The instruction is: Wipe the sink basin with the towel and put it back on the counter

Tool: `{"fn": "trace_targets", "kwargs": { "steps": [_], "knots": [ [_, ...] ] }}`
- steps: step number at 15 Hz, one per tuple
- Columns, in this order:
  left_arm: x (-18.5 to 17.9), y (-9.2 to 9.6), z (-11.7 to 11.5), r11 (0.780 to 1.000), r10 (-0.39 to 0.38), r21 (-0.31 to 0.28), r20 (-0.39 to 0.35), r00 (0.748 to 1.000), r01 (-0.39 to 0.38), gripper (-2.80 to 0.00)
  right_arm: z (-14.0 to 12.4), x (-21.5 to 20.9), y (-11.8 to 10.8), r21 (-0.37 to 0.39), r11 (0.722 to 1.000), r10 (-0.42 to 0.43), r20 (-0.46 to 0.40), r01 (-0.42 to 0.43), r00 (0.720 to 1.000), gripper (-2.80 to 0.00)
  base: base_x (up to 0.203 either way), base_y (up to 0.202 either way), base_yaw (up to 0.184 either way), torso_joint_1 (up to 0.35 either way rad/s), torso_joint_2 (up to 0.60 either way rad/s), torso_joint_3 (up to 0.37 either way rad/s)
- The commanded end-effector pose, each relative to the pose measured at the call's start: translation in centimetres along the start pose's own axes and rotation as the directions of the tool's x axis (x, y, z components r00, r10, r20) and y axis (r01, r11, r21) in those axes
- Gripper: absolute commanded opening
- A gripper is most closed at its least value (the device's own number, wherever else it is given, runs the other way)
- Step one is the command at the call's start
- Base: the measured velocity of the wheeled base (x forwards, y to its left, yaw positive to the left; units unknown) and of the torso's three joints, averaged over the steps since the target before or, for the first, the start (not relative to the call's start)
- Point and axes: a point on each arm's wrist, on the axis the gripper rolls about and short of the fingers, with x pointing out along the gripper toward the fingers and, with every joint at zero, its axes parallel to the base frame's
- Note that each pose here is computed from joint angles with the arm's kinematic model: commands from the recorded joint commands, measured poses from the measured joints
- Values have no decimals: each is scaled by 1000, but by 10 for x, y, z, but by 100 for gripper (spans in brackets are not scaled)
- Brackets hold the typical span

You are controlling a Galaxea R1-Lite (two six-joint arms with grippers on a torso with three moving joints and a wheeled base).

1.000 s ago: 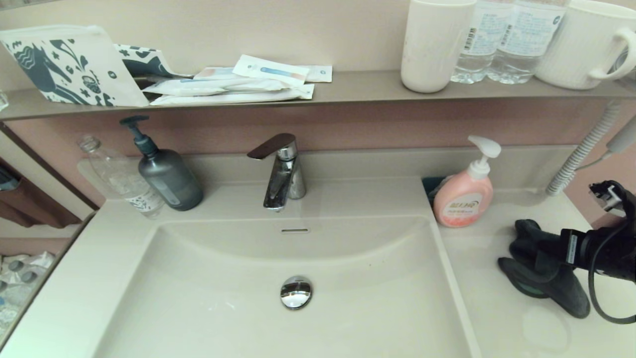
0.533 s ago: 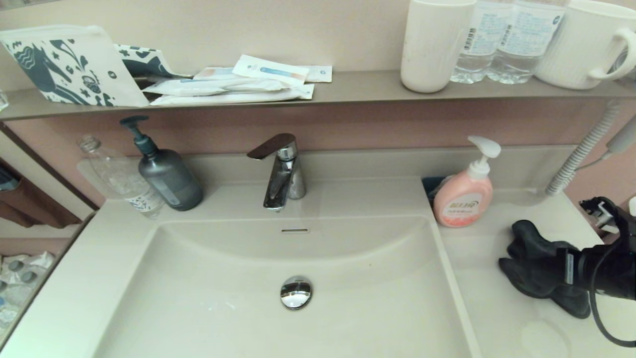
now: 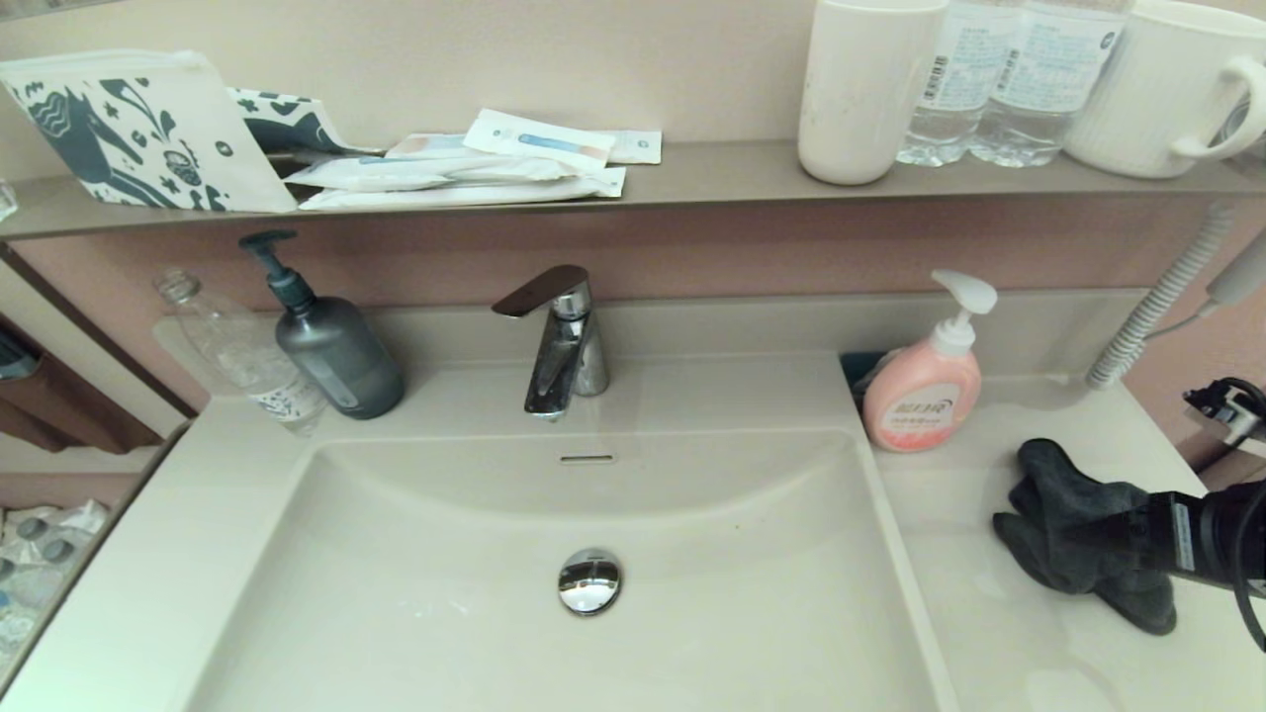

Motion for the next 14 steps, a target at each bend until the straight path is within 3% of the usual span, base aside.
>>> {"fn": "trace_targets", "kwargs": {
  "steps": [1,6,10,14],
  "knots": [
    [0,0,0,1000,1,-1,-1,1000,-1,-280,2,-6,-4,-2,1000,-24,28,24,999,-280,0,0,0,0,0,0],
    [0,0,0,1000,1,-1,-1,1000,-1,-280,-4,-22,-7,-7,999,-44,76,45,996,-280,0,0,0,0,0,0],
    [0,0,0,1000,1,-1,-1,1000,-1,-280,-36,-57,-2,-37,999,-29,157,35,987,-280,0,0,0,0,0,0],
    [0,0,0,1000,1,-1,-1,1000,-1,-280,-90,-108,4,-54,998,-13,215,25,977,-280,0,0,0,0,0,0]
  ]
}}
